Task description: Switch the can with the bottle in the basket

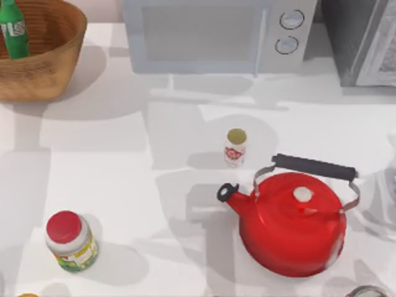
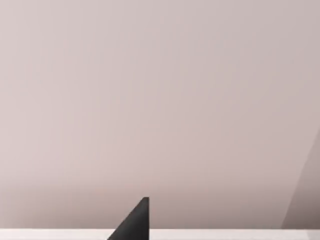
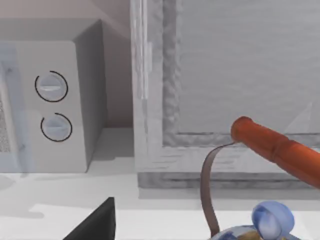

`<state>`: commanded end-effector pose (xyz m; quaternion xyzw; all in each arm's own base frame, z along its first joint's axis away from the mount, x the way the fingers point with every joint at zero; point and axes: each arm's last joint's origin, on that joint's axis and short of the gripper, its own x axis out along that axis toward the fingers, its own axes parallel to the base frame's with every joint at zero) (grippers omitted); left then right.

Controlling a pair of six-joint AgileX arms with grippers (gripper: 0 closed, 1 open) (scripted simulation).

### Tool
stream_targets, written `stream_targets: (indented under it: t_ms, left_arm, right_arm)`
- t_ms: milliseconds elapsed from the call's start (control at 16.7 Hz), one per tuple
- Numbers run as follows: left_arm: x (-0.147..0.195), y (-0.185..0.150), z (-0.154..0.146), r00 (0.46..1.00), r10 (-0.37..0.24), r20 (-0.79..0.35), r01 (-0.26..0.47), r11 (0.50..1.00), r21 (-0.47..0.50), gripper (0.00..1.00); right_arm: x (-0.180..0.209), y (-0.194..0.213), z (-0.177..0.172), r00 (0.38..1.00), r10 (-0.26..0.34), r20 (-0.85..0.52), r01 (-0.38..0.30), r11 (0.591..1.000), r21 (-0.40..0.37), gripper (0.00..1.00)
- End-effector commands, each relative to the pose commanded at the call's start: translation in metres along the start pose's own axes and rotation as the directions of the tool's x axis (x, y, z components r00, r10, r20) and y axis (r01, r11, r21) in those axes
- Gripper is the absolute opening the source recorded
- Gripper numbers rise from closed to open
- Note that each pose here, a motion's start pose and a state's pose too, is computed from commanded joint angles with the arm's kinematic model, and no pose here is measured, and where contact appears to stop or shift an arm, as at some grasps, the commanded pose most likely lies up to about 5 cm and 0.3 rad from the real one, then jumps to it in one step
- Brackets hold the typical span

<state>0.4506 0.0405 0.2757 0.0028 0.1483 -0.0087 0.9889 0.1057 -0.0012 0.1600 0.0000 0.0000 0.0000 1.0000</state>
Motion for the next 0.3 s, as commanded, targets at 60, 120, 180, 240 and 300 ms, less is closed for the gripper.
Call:
stream_targets:
  t_ms: [60,120,180,240,300]
  left_arm:
    - [0.0,0.0,0.0,1.0,0.0,0.0,0.0,1.0,0.0,1.0]
    - [0.0,0.0,0.0,1.0,0.0,0.0,0.0,1.0,0.0,1.0]
    - [0.0,0.0,0.0,1.0,0.0,0.0,0.0,1.0,0.0,1.0]
    - [0.0,0.0,0.0,1.0,0.0,0.0,0.0,1.0,0.0,1.0]
    - [0.0,0.0,0.0,1.0,0.0,0.0,0.0,1.0,0.0,1.0]
  right_arm:
    - [0.0,0.0,0.0,1.0,0.0,0.0,0.0,1.0,0.0,1.0]
    - [0.0,0.0,0.0,1.0,0.0,0.0,0.0,1.0,0.0,1.0]
    - [0.0,0.0,0.0,1.0,0.0,0.0,0.0,1.0,0.0,1.0]
    - [0.0,0.0,0.0,1.0,0.0,0.0,0.0,1.0,0.0,1.0]
    - [0.0,0.0,0.0,1.0,0.0,0.0,0.0,1.0,0.0,1.0]
